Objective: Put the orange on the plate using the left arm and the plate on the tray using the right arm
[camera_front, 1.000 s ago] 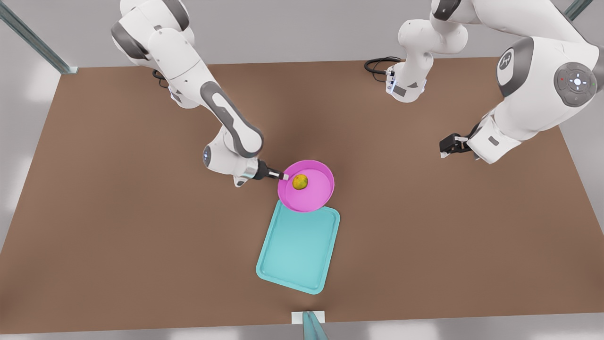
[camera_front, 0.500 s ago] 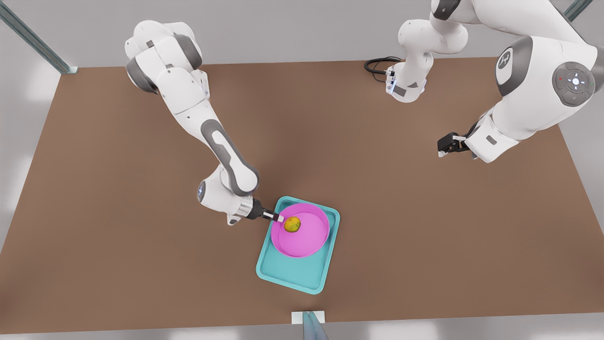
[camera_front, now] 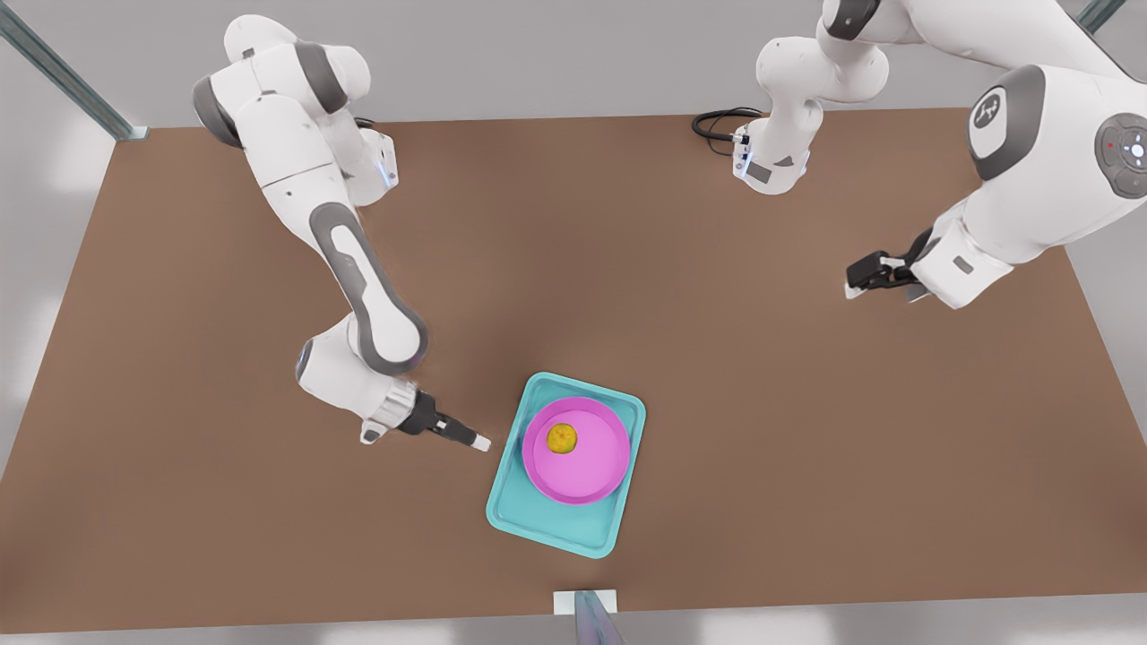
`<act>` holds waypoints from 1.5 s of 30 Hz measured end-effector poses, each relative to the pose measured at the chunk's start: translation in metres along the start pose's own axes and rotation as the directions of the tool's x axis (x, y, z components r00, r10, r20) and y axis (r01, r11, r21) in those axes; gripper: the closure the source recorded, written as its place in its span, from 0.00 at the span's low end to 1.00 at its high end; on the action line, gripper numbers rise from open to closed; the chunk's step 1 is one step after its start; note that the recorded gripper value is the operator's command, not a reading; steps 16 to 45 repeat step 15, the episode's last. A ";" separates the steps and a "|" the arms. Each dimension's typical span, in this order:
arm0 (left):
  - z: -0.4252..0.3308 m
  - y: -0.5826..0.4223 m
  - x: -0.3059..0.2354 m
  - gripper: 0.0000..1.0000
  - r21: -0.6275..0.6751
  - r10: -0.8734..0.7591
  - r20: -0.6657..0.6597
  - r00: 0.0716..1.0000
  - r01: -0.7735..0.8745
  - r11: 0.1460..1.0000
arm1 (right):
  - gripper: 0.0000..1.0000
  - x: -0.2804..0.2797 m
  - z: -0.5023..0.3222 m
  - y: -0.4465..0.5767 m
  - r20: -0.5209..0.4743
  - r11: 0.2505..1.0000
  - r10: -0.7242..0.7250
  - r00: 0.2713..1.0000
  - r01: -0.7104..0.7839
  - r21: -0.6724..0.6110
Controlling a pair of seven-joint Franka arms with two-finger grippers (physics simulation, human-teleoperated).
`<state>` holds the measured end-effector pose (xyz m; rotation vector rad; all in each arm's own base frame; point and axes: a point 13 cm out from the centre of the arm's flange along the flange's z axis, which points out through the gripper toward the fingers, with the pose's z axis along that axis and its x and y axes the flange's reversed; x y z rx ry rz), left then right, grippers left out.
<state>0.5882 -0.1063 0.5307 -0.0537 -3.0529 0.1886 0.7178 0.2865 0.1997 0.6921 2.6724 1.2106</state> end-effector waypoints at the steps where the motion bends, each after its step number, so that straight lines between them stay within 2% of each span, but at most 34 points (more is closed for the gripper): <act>1: -0.001 0.001 0.000 0.00 0.001 -0.002 0.001 1.000 0.002 1.000 | 0.00 -0.054 -0.053 -0.022 0.029 0.998 -0.049 0.998 0.048 0.049; 2: -0.001 0.001 0.001 0.00 0.002 -0.002 0.000 1.000 0.002 1.000 | 0.00 -0.098 -0.111 -0.045 0.027 0.985 -0.122 0.992 0.118 0.130; 4: 0.000 0.001 0.002 0.00 0.001 -0.003 -0.007 1.000 0.003 1.000 | 0.00 -0.125 -0.214 -0.088 -0.081 0.884 -0.274 0.958 0.284 0.371; 6: 0.000 0.001 0.005 0.00 0.000 -0.003 -0.018 1.000 0.003 1.000 | 0.00 -0.103 -0.335 -0.048 -0.138 0.741 -0.400 0.906 0.408 0.533; 8: 0.001 0.003 0.008 0.00 -0.009 -0.005 -0.027 1.000 0.005 1.000 | 0.00 -0.066 -0.428 -0.011 -0.159 0.634 -0.458 0.875 0.447 0.632; 10: 0.003 0.005 0.010 0.00 -0.019 -0.007 -0.040 0.999 0.006 1.000 | 0.00 -0.035 -0.478 -0.005 -0.194 0.567 -0.450 0.871 0.447 0.692; 12: 0.004 0.006 0.013 0.00 -0.026 -0.009 -0.052 0.999 0.008 1.000 | 0.00 -0.017 -0.500 -0.014 -0.232 0.531 -0.412 0.881 0.439 0.724; 15: 0.007 0.009 0.018 0.00 -0.035 -0.013 -0.078 0.997 0.010 0.999 | 0.00 -0.003 -0.511 -0.029 -0.277 0.506 -0.351 0.894 0.430 0.747; 45: 0.007 0.009 0.018 0.00 -0.035 -0.013 -0.078 0.997 0.010 0.999 | 0.00 -0.003 -0.511 -0.029 -0.277 0.506 -0.351 0.894 0.430 0.747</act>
